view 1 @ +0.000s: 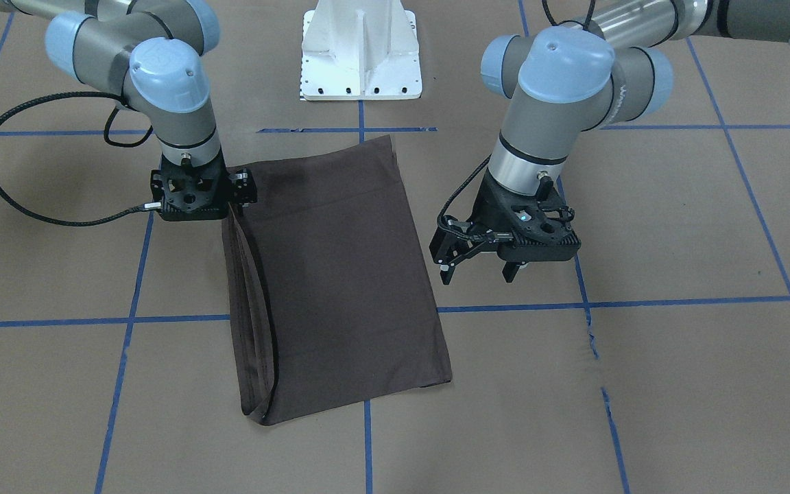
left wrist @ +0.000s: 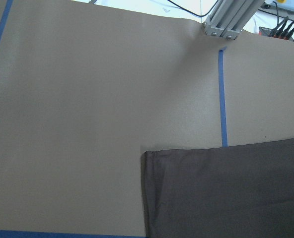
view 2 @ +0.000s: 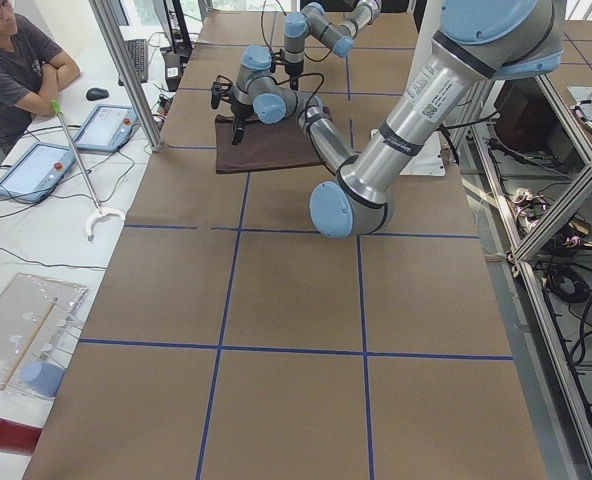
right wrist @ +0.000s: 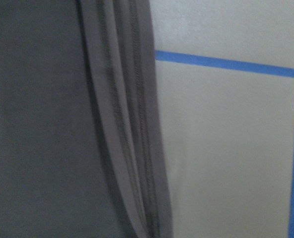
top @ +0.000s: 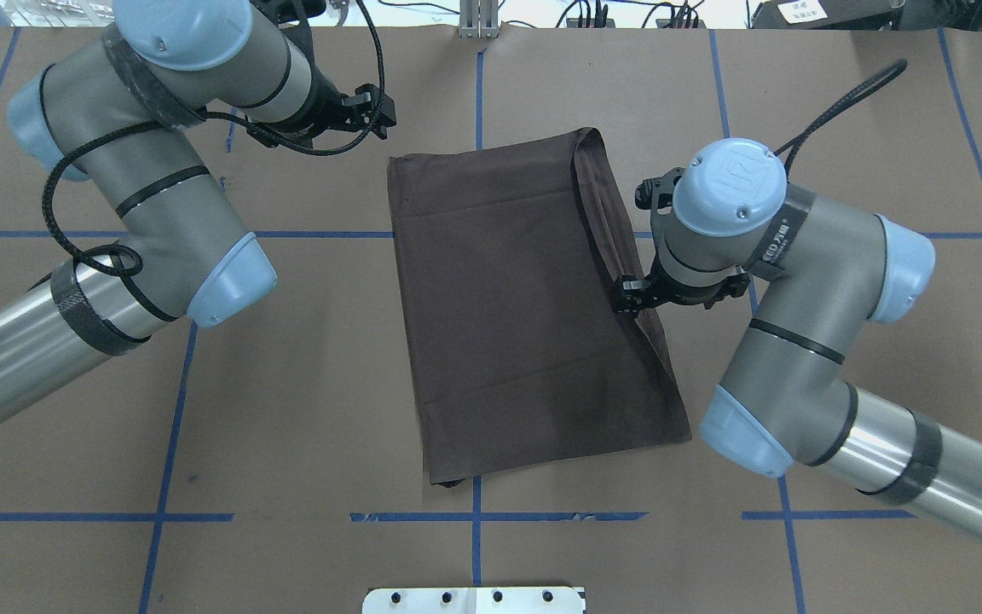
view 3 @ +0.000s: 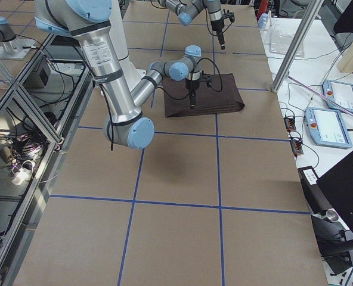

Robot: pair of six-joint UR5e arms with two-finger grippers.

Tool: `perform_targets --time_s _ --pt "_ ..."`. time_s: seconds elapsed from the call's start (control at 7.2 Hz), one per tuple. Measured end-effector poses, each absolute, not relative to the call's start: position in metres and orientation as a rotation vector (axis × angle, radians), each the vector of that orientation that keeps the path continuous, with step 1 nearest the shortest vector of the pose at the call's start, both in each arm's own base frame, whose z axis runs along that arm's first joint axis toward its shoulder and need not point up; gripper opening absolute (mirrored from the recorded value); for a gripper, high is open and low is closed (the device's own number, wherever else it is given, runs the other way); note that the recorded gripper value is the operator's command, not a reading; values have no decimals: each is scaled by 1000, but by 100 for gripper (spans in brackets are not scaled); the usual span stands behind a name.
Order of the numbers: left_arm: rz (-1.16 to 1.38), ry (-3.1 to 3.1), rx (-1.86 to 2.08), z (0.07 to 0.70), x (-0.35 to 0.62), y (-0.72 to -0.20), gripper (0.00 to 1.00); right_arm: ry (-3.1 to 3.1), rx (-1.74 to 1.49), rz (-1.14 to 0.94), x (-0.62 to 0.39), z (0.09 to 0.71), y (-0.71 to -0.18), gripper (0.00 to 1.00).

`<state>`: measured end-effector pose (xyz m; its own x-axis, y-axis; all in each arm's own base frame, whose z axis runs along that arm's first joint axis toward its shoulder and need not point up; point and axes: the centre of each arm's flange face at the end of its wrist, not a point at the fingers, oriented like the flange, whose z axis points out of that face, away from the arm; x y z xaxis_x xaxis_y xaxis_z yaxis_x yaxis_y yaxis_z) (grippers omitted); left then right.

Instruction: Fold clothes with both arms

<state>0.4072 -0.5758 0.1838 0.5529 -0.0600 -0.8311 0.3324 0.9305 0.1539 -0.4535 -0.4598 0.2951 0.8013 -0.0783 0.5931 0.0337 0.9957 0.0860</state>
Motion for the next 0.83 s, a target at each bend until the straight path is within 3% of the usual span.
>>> perform_targets --time_s 0.83 --pt "-237 971 315 177 406 -573 100 -542 10 -109 -493 336 -488 100"
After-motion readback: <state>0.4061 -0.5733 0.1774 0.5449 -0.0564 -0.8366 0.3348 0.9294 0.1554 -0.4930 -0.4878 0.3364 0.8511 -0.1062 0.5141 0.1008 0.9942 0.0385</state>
